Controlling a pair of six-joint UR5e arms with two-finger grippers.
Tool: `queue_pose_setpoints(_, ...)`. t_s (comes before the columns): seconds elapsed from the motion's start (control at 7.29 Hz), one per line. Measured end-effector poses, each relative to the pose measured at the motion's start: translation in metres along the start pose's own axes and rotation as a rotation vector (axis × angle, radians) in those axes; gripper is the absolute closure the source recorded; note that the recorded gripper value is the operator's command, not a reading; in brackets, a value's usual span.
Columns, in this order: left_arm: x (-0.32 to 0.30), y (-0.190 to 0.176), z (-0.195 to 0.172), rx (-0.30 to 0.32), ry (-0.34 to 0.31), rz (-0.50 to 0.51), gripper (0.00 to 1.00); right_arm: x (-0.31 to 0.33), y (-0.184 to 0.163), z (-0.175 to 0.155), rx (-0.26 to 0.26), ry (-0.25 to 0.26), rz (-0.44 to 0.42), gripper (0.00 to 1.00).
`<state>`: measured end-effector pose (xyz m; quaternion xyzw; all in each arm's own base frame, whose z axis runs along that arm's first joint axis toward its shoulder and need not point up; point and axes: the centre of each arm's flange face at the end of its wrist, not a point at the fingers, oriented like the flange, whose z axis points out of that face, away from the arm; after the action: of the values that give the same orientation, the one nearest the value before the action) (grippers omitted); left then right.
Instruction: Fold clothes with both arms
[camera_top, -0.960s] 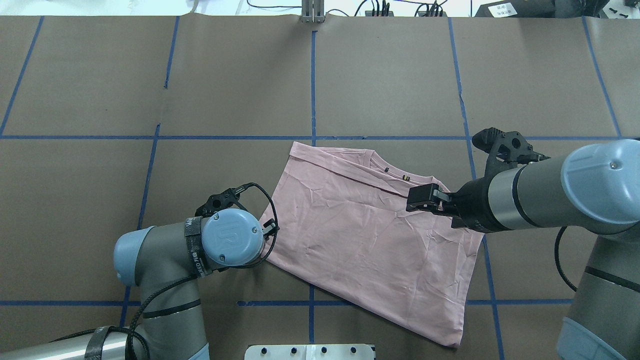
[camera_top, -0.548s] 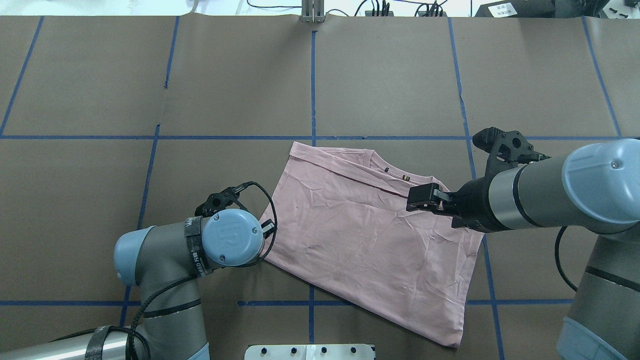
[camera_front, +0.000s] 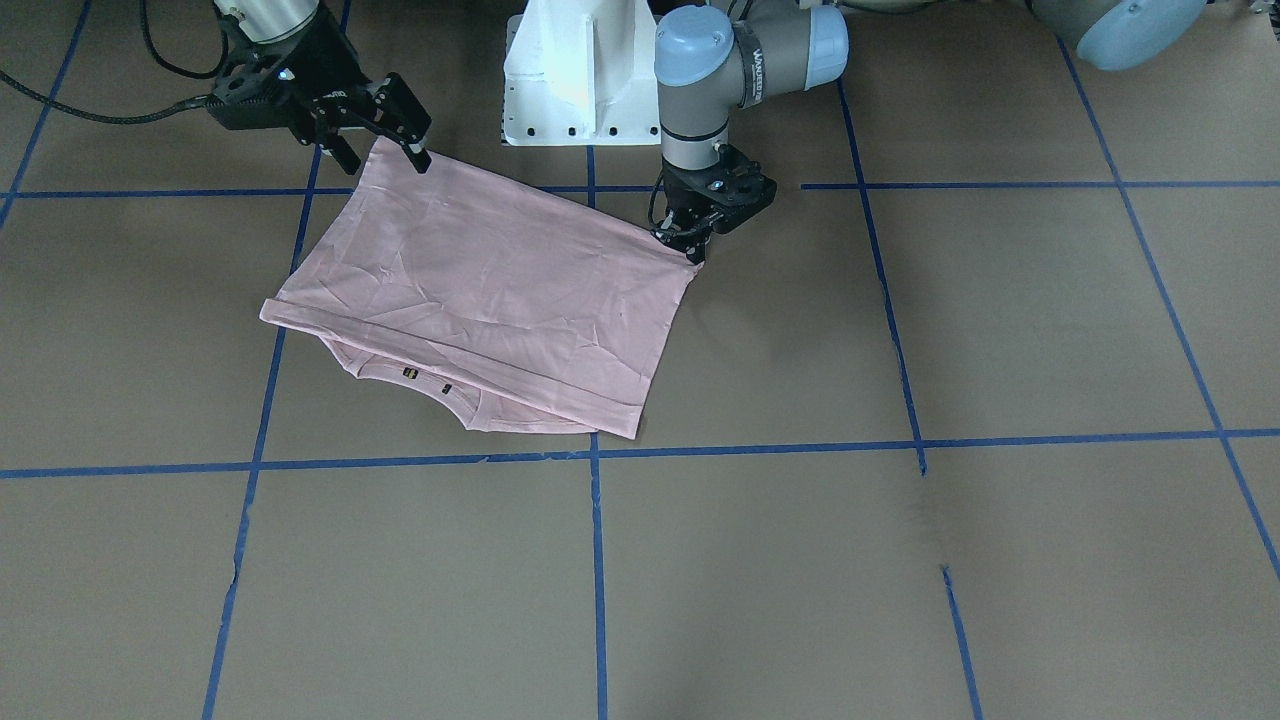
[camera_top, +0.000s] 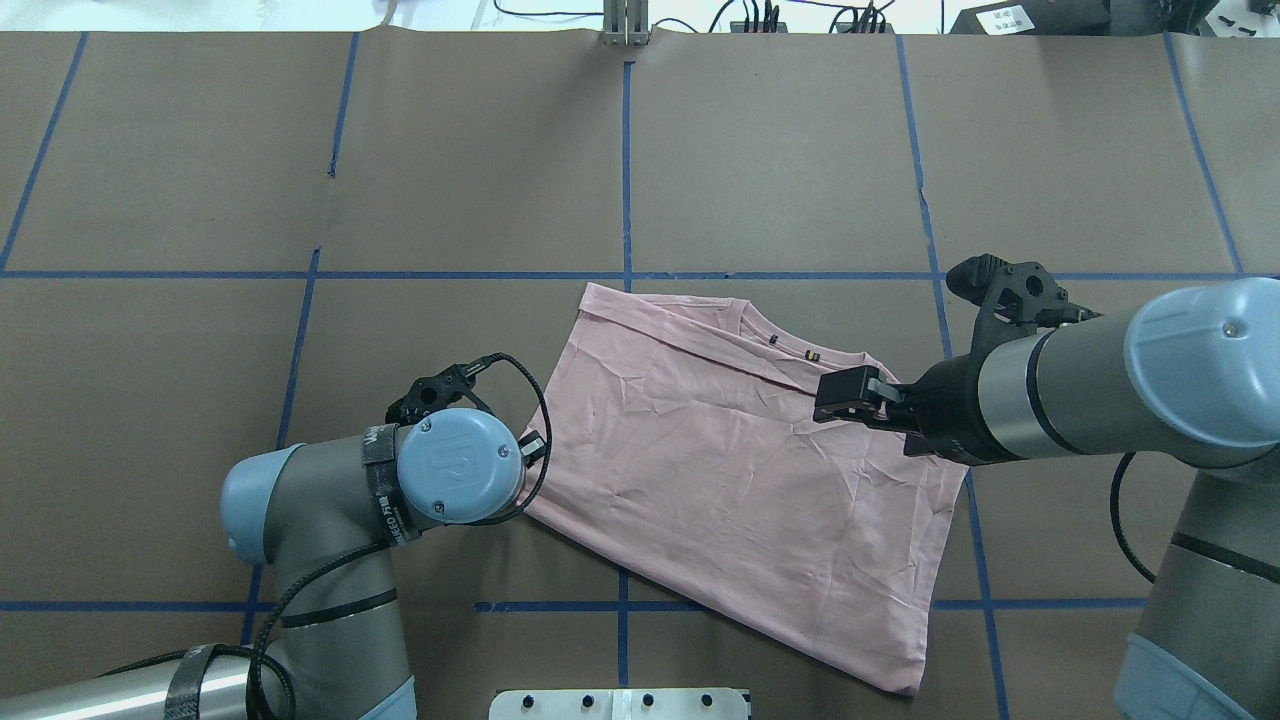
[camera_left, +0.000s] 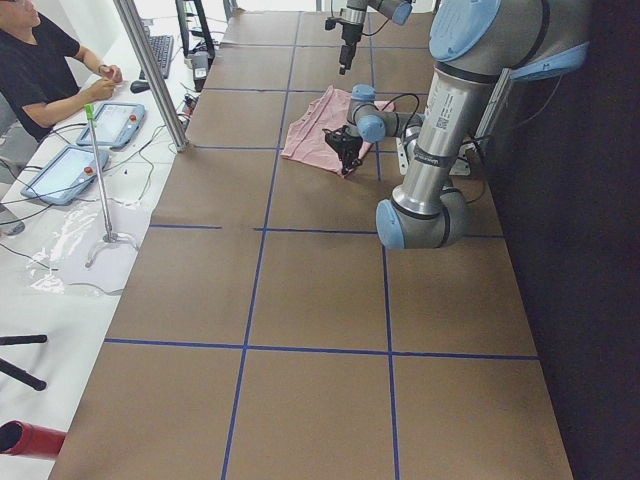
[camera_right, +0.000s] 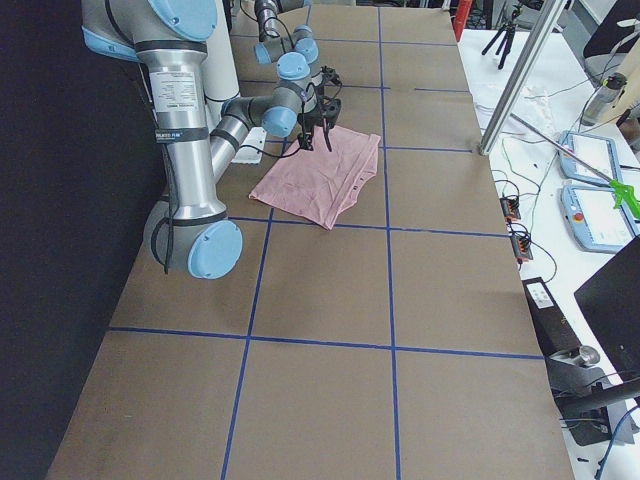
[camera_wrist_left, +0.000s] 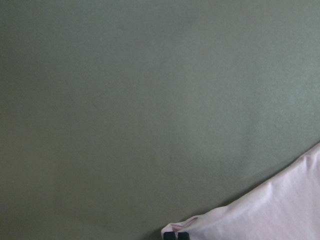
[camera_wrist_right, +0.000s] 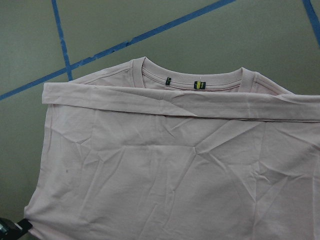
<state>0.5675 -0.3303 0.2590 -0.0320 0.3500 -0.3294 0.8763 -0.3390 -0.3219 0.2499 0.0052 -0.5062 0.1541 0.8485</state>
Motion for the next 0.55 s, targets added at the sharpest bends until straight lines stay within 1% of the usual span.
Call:
queue_pose_setpoints(0.27,0.012,-0.045,-0.010,0.043,0.023,-0.009,1.00,0.001,0.000,0.000,0.001,0.002,0.002,0.00)
queue_pose_setpoints(0.55,0.025,-0.094,-0.024,0.097,0.054,0.015,1.00,0.001,0.000,0.000,0.001,0.003,0.002,0.00)
